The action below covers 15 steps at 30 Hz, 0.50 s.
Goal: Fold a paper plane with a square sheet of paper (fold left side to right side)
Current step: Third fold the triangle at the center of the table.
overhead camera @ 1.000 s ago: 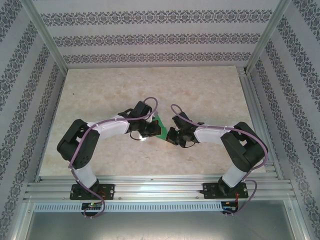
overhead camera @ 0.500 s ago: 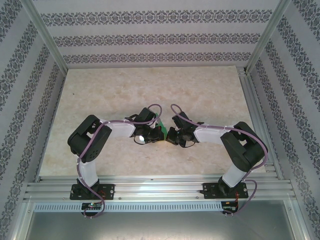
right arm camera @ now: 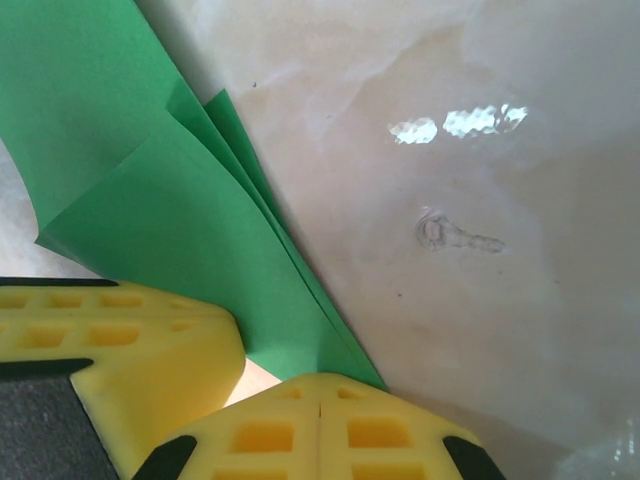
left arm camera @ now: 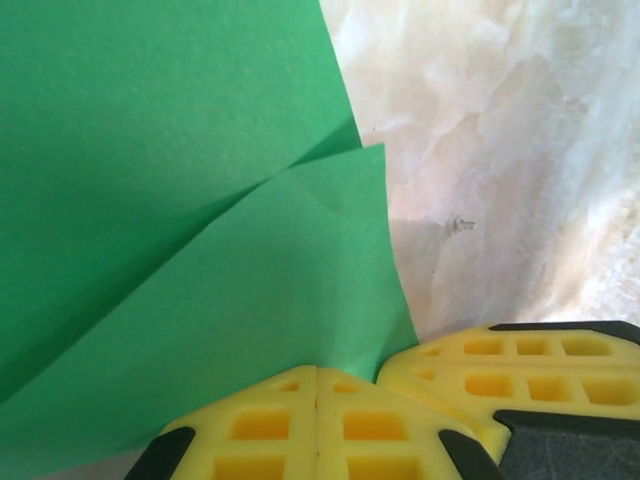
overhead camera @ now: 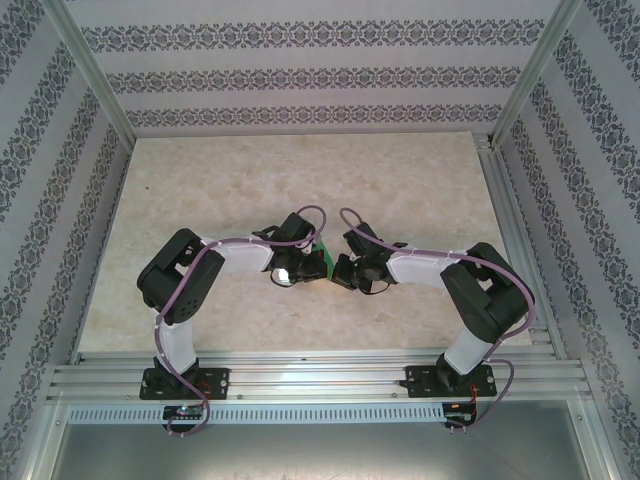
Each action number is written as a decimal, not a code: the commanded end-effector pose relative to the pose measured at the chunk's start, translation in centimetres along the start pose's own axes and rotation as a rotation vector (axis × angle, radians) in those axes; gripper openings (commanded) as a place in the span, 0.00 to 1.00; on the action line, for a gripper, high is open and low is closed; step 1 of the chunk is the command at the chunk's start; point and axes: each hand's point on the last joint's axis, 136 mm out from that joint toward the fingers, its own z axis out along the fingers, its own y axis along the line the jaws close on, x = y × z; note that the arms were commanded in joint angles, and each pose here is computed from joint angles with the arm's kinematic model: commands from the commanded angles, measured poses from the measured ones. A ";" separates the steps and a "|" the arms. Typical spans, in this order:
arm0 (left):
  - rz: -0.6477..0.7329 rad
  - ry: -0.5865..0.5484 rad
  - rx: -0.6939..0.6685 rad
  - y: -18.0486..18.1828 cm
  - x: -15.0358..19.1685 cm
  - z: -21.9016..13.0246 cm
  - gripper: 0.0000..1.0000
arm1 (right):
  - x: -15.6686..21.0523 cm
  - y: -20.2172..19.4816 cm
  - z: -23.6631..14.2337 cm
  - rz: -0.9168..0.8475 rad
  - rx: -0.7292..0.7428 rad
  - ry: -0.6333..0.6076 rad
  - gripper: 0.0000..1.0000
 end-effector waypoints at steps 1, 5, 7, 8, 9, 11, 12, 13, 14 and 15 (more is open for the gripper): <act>0.013 -0.005 -0.115 2.1 0.0 0.1 0.05 | 3.2 -6.1 1.1 0.037 0.217 0.106 0.00; 0.010 -0.006 -0.168 3.3 -0.1 -0.3 0.05 | 3.3 -6.3 1.1 0.037 0.224 0.109 0.00; 0.009 -0.008 -0.188 3.8 -0.2 -0.5 0.05 | 3.3 -6.2 1.1 0.036 0.224 0.109 0.00; 0.008 -0.008 -0.196 4.1 -0.2 -0.7 0.05 | 3.3 -6.3 1.1 0.034 0.225 0.110 0.00; 0.006 -0.008 -0.202 4.3 -0.2 -0.8 0.05 | 3.2 -6.3 1.1 0.035 0.226 0.108 0.00; 0.000 -0.009 -0.209 4.8 -0.3 -1.1 0.05 | 3.3 -6.3 1.1 0.034 0.228 0.111 0.00; -0.003 -0.009 -0.215 5.0 -0.2 -1.3 0.05 | 3.3 -6.3 1.1 0.032 0.229 0.111 0.00; -0.006 -0.012 -0.220 5.3 -0.3 -1.5 0.05 | 3.3 -6.3 1.1 0.034 0.229 0.112 0.00; -0.009 -0.015 -0.226 5.6 -0.3 -1.8 0.05 | 3.3 -6.3 1.1 0.034 0.228 0.111 0.00; -0.013 -0.017 -0.232 5.9 -0.3 -1.9 0.05 | 3.3 -6.3 1.2 0.034 0.229 0.113 0.00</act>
